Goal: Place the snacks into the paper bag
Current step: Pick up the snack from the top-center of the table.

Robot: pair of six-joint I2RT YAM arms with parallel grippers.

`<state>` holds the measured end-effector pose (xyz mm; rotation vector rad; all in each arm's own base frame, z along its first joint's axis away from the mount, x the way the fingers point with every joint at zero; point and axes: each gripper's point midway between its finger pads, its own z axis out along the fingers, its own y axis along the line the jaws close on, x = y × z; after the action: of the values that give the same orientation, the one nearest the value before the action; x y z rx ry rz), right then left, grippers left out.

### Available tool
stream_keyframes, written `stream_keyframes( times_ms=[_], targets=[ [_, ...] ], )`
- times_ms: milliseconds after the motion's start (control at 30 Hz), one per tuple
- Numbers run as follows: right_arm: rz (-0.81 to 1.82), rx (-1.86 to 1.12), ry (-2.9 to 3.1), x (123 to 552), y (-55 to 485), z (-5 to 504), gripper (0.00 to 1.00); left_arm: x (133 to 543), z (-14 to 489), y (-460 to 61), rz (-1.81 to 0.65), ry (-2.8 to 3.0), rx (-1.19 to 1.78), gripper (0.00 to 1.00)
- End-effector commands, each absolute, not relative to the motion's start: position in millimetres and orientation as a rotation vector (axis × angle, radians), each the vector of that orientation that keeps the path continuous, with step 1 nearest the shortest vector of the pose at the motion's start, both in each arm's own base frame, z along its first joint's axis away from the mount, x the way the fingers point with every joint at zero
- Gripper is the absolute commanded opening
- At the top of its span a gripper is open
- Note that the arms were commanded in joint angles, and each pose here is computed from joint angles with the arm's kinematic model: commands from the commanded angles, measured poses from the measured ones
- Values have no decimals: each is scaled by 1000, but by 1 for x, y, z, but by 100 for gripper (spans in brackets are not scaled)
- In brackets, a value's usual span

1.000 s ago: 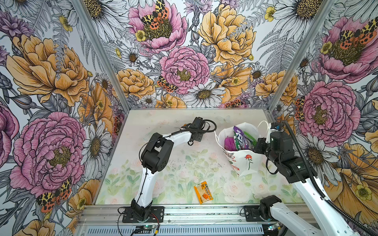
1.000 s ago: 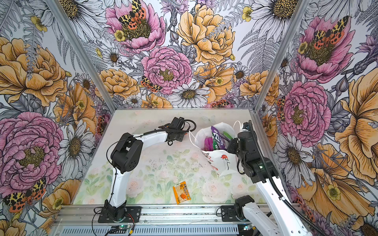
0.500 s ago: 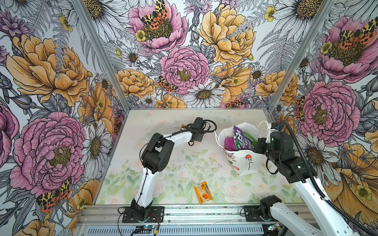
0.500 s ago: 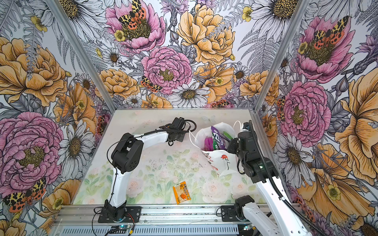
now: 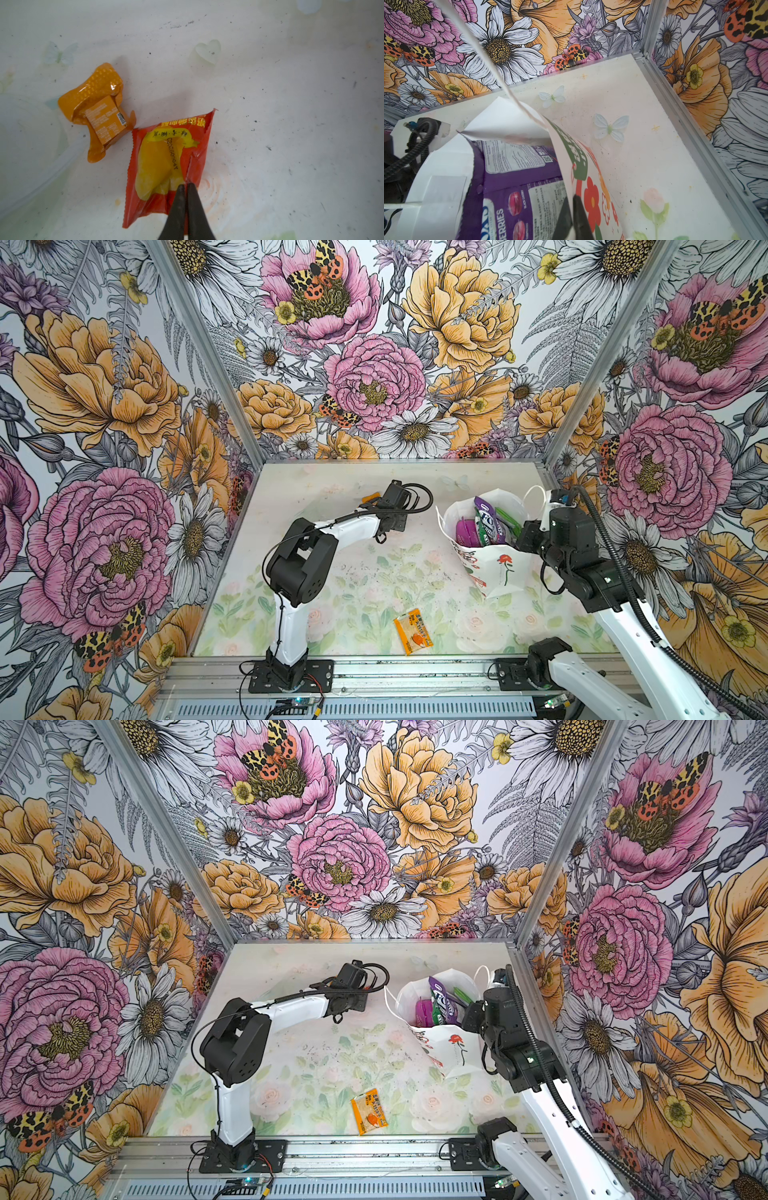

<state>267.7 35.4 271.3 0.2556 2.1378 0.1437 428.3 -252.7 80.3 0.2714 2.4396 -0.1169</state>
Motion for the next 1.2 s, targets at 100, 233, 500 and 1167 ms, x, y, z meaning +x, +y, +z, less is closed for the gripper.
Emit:
stream_keyframes(
  times_ms=[100, 233, 500, 1167],
  targets=[
    [181, 274, 2060, 271, 36, 289, 0, 410, 118, -264, -295, 2371, 184, 5],
    [181, 273, 2063, 271, 36, 288, 0, 388, 138, -259, -325, 2335, 161, 3],
    [178, 278, 2054, 270, 34, 290, 0, 344, 184, -243, -427, 2208, 70, 0],
    [177, 278, 2063, 272, 35, 287, 0, 262, 284, -201, -495, 1981, 53, 0]
  ],
)
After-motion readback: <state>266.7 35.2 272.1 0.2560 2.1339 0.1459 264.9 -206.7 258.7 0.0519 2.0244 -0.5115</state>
